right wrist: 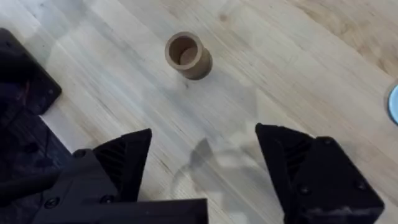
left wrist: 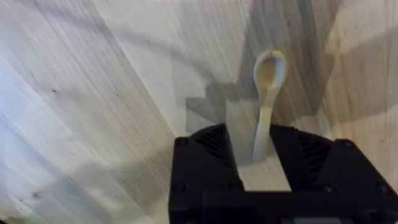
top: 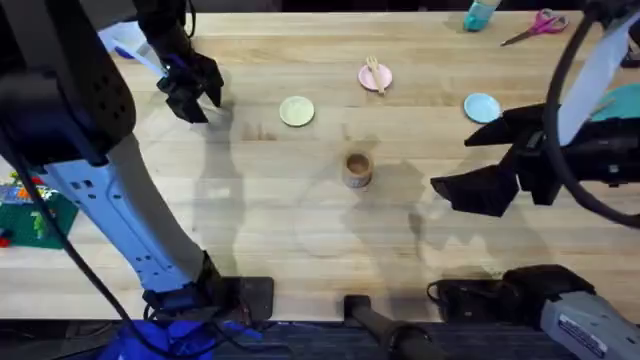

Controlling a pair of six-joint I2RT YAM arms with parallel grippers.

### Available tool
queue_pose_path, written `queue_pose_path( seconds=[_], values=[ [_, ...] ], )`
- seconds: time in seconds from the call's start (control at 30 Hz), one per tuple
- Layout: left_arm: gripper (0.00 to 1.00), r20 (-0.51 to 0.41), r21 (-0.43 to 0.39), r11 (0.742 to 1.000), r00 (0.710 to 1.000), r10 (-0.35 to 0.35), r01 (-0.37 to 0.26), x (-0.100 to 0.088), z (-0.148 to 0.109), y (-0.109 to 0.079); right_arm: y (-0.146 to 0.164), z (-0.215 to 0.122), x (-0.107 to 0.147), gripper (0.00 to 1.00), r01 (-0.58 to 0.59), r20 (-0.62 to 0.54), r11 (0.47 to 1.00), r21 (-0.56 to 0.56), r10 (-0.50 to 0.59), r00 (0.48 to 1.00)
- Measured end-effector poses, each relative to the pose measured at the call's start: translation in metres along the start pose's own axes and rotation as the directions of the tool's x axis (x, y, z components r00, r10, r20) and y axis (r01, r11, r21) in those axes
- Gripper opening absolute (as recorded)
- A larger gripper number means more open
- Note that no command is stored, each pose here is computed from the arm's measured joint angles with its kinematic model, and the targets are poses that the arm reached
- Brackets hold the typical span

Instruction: Pick up a utensil and set it on the pink plate, then put the other utensil in the container.

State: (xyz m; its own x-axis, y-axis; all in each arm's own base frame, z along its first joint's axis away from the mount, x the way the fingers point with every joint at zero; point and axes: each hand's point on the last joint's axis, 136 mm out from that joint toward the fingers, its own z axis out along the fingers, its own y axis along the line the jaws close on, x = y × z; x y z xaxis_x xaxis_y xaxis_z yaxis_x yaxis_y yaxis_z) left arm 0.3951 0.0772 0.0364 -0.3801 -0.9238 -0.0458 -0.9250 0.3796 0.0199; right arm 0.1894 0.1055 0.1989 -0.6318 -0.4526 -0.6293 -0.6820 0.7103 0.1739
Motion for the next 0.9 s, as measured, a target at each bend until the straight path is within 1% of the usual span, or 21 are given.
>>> queue_pose_path(
  seconds=[0.1,0.23,0.37,0.43,0.47,0.53,0.6,0.7,0.8,0.9],
  values=[
    [0.452,-0.002,-0.003,1.000,1.000,-0.014,0.014,-0.004,0.000,0.004,0.000,0.000,0.000,0.996,0.000,0.000,1.000,0.000,0.000,1.000],
    [0.463,-0.002,-0.004,0.999,0.999,-0.038,0.038,-0.012,0.001,0.009,0.000,0.000,0.000,0.996,0.000,0.000,1.000,0.000,0.000,1.000],
    [0.546,0.000,-0.002,0.999,0.999,-0.053,0.053,-0.019,0.001,0.013,0.000,0.000,0.000,0.996,0.003,0.000,1.000,0.000,-0.003,1.000],
    [0.562,0.008,0.007,0.998,0.998,-0.059,0.059,-0.022,0.001,0.012,0.000,0.000,0.000,0.996,0.003,0.000,1.000,0.000,-0.003,1.000],
    [0.558,0.014,0.013,0.998,0.998,-0.060,0.060,-0.024,0.001,0.011,0.000,0.000,0.000,0.996,0.003,0.000,1.000,0.000,-0.003,1.000],
    [0.486,0.028,0.028,0.998,0.998,-0.054,0.053,-0.028,0.001,0.007,0.000,0.000,0.000,0.996,0.003,0.000,1.000,0.000,-0.003,1.000],
    [0.440,0.041,0.044,0.998,0.999,-0.035,0.033,-0.031,0.002,0.003,0.000,0.000,0.000,0.996,0.003,0.000,1.000,0.000,-0.003,1.000],
    [0.422,0.047,0.045,0.999,0.999,-0.008,0.006,-0.032,0.002,0.002,0.000,0.000,0.000,0.996,0.003,0.000,1.000,0.000,-0.003,1.000],
    [0.399,0.049,0.046,0.999,0.999,0.006,-0.008,-0.032,0.002,0.001,0.000,0.000,0.000,0.996,0.003,0.000,1.000,0.000,-0.003,1.000],
    [0.346,0.050,0.048,0.999,0.999,0.013,-0.015,-0.033,0.002,0.001,0.000,0.000,0.000,0.996,0.003,0.000,1.000,0.000,-0.003,1.000]
  ],
)
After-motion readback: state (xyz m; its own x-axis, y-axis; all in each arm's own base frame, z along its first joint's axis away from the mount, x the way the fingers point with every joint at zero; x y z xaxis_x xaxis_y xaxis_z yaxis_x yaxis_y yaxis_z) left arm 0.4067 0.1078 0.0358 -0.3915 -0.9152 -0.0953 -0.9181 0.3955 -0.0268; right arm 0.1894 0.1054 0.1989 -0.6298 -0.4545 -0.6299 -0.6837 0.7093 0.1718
